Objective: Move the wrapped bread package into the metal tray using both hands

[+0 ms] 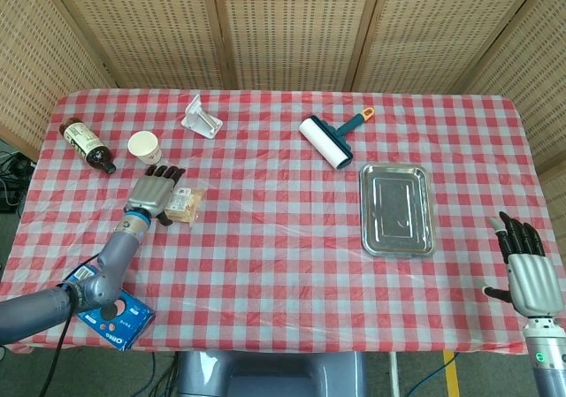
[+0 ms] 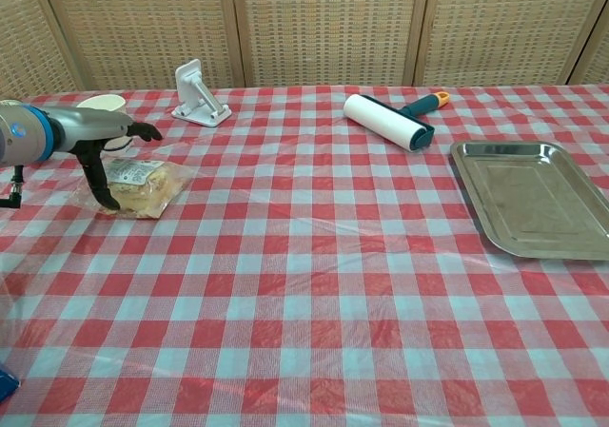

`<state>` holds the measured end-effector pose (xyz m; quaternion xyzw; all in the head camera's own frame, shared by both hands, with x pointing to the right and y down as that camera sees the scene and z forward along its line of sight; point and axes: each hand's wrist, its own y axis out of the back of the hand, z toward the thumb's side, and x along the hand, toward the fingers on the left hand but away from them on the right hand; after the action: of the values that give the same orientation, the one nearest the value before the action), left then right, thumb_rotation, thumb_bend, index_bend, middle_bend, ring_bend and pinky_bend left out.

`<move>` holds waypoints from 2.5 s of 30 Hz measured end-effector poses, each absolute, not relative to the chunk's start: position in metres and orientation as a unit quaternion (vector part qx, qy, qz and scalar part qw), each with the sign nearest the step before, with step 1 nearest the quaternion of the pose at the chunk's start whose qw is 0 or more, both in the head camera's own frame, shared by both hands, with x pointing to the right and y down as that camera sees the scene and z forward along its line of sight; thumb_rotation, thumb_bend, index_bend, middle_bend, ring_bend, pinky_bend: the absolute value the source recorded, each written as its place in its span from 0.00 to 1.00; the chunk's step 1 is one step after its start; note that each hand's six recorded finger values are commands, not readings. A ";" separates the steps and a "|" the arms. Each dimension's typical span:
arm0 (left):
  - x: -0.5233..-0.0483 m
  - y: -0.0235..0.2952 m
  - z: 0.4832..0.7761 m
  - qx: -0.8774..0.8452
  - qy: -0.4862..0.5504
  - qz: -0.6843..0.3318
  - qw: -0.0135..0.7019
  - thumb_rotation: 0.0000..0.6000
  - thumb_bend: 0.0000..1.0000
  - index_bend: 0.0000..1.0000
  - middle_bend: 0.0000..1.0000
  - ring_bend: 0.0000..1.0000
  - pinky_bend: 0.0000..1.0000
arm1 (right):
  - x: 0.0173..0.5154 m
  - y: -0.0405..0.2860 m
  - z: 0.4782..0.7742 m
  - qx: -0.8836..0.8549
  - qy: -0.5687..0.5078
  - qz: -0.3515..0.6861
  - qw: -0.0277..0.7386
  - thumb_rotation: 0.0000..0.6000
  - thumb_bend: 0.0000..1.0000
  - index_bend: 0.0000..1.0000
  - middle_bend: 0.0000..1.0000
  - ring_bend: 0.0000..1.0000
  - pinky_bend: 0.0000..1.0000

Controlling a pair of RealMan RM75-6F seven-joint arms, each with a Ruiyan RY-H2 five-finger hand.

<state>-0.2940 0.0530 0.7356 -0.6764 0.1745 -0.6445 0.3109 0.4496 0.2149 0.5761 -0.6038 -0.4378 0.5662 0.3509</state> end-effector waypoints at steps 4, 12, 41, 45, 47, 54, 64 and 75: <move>-0.289 0.058 0.749 -0.676 0.160 -0.649 0.310 1.00 0.13 0.18 0.00 0.02 0.15 | 0.453 0.215 0.577 -0.602 -0.441 0.568 0.348 1.00 0.07 0.00 0.00 0.00 0.00; -0.283 0.061 0.756 -0.672 0.165 -0.645 0.325 1.00 0.51 0.53 0.27 0.24 0.37 | 0.453 0.214 0.571 -0.601 -0.450 0.559 0.351 1.00 0.07 0.00 0.00 0.00 0.00; -0.114 0.025 0.692 -0.734 0.244 -0.470 0.426 1.00 0.52 0.55 0.28 0.26 0.37 | 0.462 0.210 0.564 -0.609 -0.472 0.542 0.335 1.00 0.07 0.00 0.00 0.00 0.00; -0.076 0.022 0.692 -0.739 0.240 -0.456 0.434 1.00 0.51 0.53 0.24 0.25 0.35 | 0.469 0.210 0.563 -0.606 -0.479 0.544 0.328 1.00 0.07 0.00 0.00 0.00 0.00; -0.058 0.023 0.694 -0.742 0.237 -0.451 0.435 1.00 0.46 0.45 0.16 0.18 0.28 | 0.470 0.209 0.562 -0.605 -0.482 0.542 0.329 1.00 0.07 0.00 0.00 0.00 0.00; -0.015 0.031 0.702 -0.753 0.215 -0.448 0.431 1.00 0.21 0.00 0.00 0.00 0.00 | 0.477 0.211 0.558 -0.597 -0.492 0.541 0.329 1.00 0.07 0.00 0.00 0.00 0.00; -0.014 0.031 0.703 -0.749 0.220 -0.454 0.430 1.00 0.15 0.00 0.00 0.00 0.00 | 0.483 0.213 0.556 -0.592 -0.495 0.545 0.329 1.00 0.07 0.00 0.00 0.00 0.00; -0.075 0.028 0.678 -0.747 0.261 -0.444 0.420 1.00 0.15 0.00 0.00 0.00 0.00 | 0.479 0.214 0.558 -0.593 -0.487 0.549 0.332 1.00 0.07 0.00 0.00 0.00 0.00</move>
<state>-0.0754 0.0276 0.6781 -0.7474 0.2608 -0.4440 0.4198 0.4789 0.2143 0.5575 -0.5928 -0.4866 0.5490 0.3323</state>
